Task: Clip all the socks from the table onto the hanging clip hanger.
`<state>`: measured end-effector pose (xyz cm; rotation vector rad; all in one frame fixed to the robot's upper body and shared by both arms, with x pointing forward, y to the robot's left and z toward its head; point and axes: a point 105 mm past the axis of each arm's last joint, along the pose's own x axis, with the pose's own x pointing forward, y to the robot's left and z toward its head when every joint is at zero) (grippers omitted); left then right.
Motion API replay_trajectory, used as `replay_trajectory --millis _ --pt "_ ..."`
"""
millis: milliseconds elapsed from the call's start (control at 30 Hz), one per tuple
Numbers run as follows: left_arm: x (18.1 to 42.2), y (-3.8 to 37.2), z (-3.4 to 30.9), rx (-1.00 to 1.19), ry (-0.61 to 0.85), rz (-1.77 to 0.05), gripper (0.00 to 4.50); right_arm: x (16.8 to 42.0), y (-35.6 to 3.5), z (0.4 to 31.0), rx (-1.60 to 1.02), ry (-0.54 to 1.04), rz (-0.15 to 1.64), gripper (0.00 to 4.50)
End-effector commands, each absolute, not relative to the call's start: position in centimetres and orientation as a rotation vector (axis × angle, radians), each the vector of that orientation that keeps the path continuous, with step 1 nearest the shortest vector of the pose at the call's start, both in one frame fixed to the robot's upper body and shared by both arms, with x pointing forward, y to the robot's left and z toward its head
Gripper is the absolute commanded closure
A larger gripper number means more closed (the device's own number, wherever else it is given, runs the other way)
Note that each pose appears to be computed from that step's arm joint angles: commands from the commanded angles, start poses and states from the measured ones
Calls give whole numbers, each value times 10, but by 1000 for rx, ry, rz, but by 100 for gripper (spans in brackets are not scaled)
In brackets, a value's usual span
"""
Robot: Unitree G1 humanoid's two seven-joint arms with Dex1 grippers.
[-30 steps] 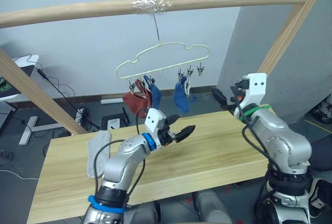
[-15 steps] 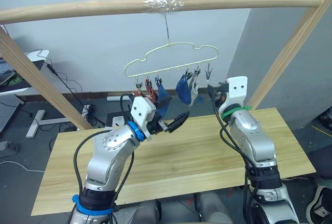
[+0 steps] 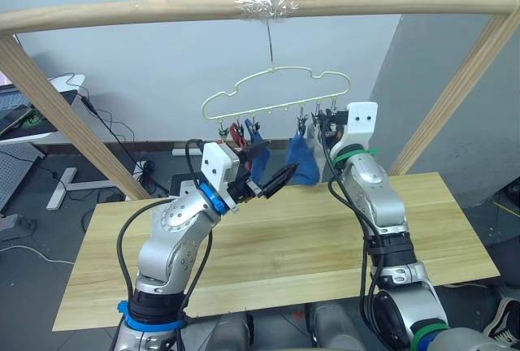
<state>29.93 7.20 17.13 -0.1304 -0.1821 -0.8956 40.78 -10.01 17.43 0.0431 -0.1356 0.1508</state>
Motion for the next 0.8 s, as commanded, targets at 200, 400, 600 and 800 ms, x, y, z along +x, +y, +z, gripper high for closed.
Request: replay_trajectory --millis 200,400,600,800 --pt "293 70 184 -118 -235 -908 0 412 -100 196 60 -212 121 247" --pt "293 71 182 -111 -232 -905 0 407 -101 188 53 -194 126 247" --pt "292 67 182 -117 -232 -914 0 400 -99 183 52 -181 134 247" --pt "294 69 181 -111 -229 -912 0 402 -99 182 48 -176 128 247"
